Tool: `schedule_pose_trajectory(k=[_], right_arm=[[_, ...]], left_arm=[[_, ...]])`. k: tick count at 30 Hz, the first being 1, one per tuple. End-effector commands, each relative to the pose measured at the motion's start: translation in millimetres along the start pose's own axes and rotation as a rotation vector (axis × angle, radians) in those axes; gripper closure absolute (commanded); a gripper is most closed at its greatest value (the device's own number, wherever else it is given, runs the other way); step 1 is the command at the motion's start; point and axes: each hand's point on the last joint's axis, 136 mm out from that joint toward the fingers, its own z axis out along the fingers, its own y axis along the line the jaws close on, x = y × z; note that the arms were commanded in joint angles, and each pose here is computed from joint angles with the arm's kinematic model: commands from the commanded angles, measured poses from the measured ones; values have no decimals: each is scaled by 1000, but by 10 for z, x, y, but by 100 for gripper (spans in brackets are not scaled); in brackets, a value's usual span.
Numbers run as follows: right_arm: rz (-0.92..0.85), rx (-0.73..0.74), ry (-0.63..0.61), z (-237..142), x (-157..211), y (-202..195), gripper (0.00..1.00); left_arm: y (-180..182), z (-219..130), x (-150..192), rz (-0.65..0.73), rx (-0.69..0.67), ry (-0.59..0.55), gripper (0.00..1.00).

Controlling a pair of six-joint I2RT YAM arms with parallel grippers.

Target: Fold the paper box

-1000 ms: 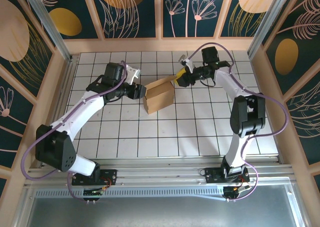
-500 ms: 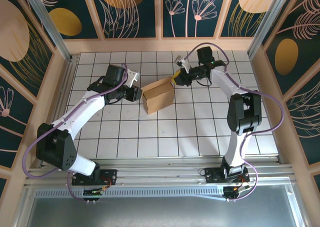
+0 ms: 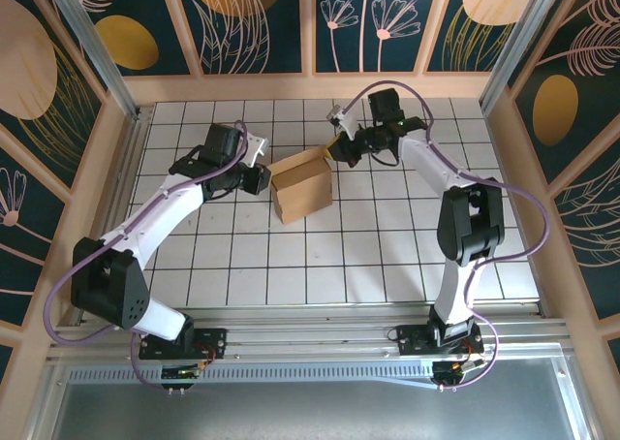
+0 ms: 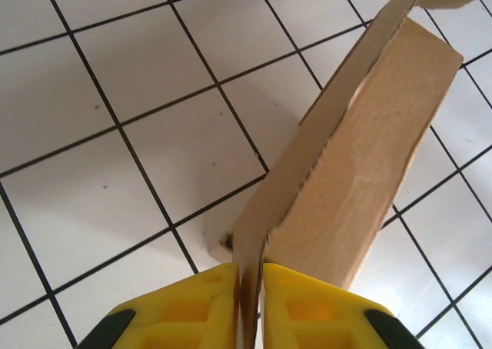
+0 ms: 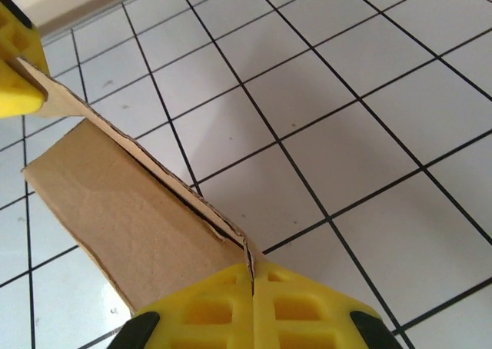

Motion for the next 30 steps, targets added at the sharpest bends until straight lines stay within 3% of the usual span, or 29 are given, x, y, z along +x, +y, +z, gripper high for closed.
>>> schedule_pose_trajectory(k=[1,12,14,16,18,30], right_arm=[[58,127,21,-63,-7,42,95],[56,416,-57,-250,-95,107,97],[48,431,-65,-283,-89,115,97],[42,436,-77,-314,-95,132,97],[39,436,-85,-332,-106,152,97],[77,442,-113,-320,-151,210,99]], left_arm=[[64,40,-105,18,-33,-2,85],[130,38,-188,-45,-75,-10,90],[140,-5,-172,-49,-87,-9,88],[148,-33,-150,-53,-95,-6,76],[149,-46,-138,-58,-98,-2,76],[90,25,-244,-82,-55,-21,92]])
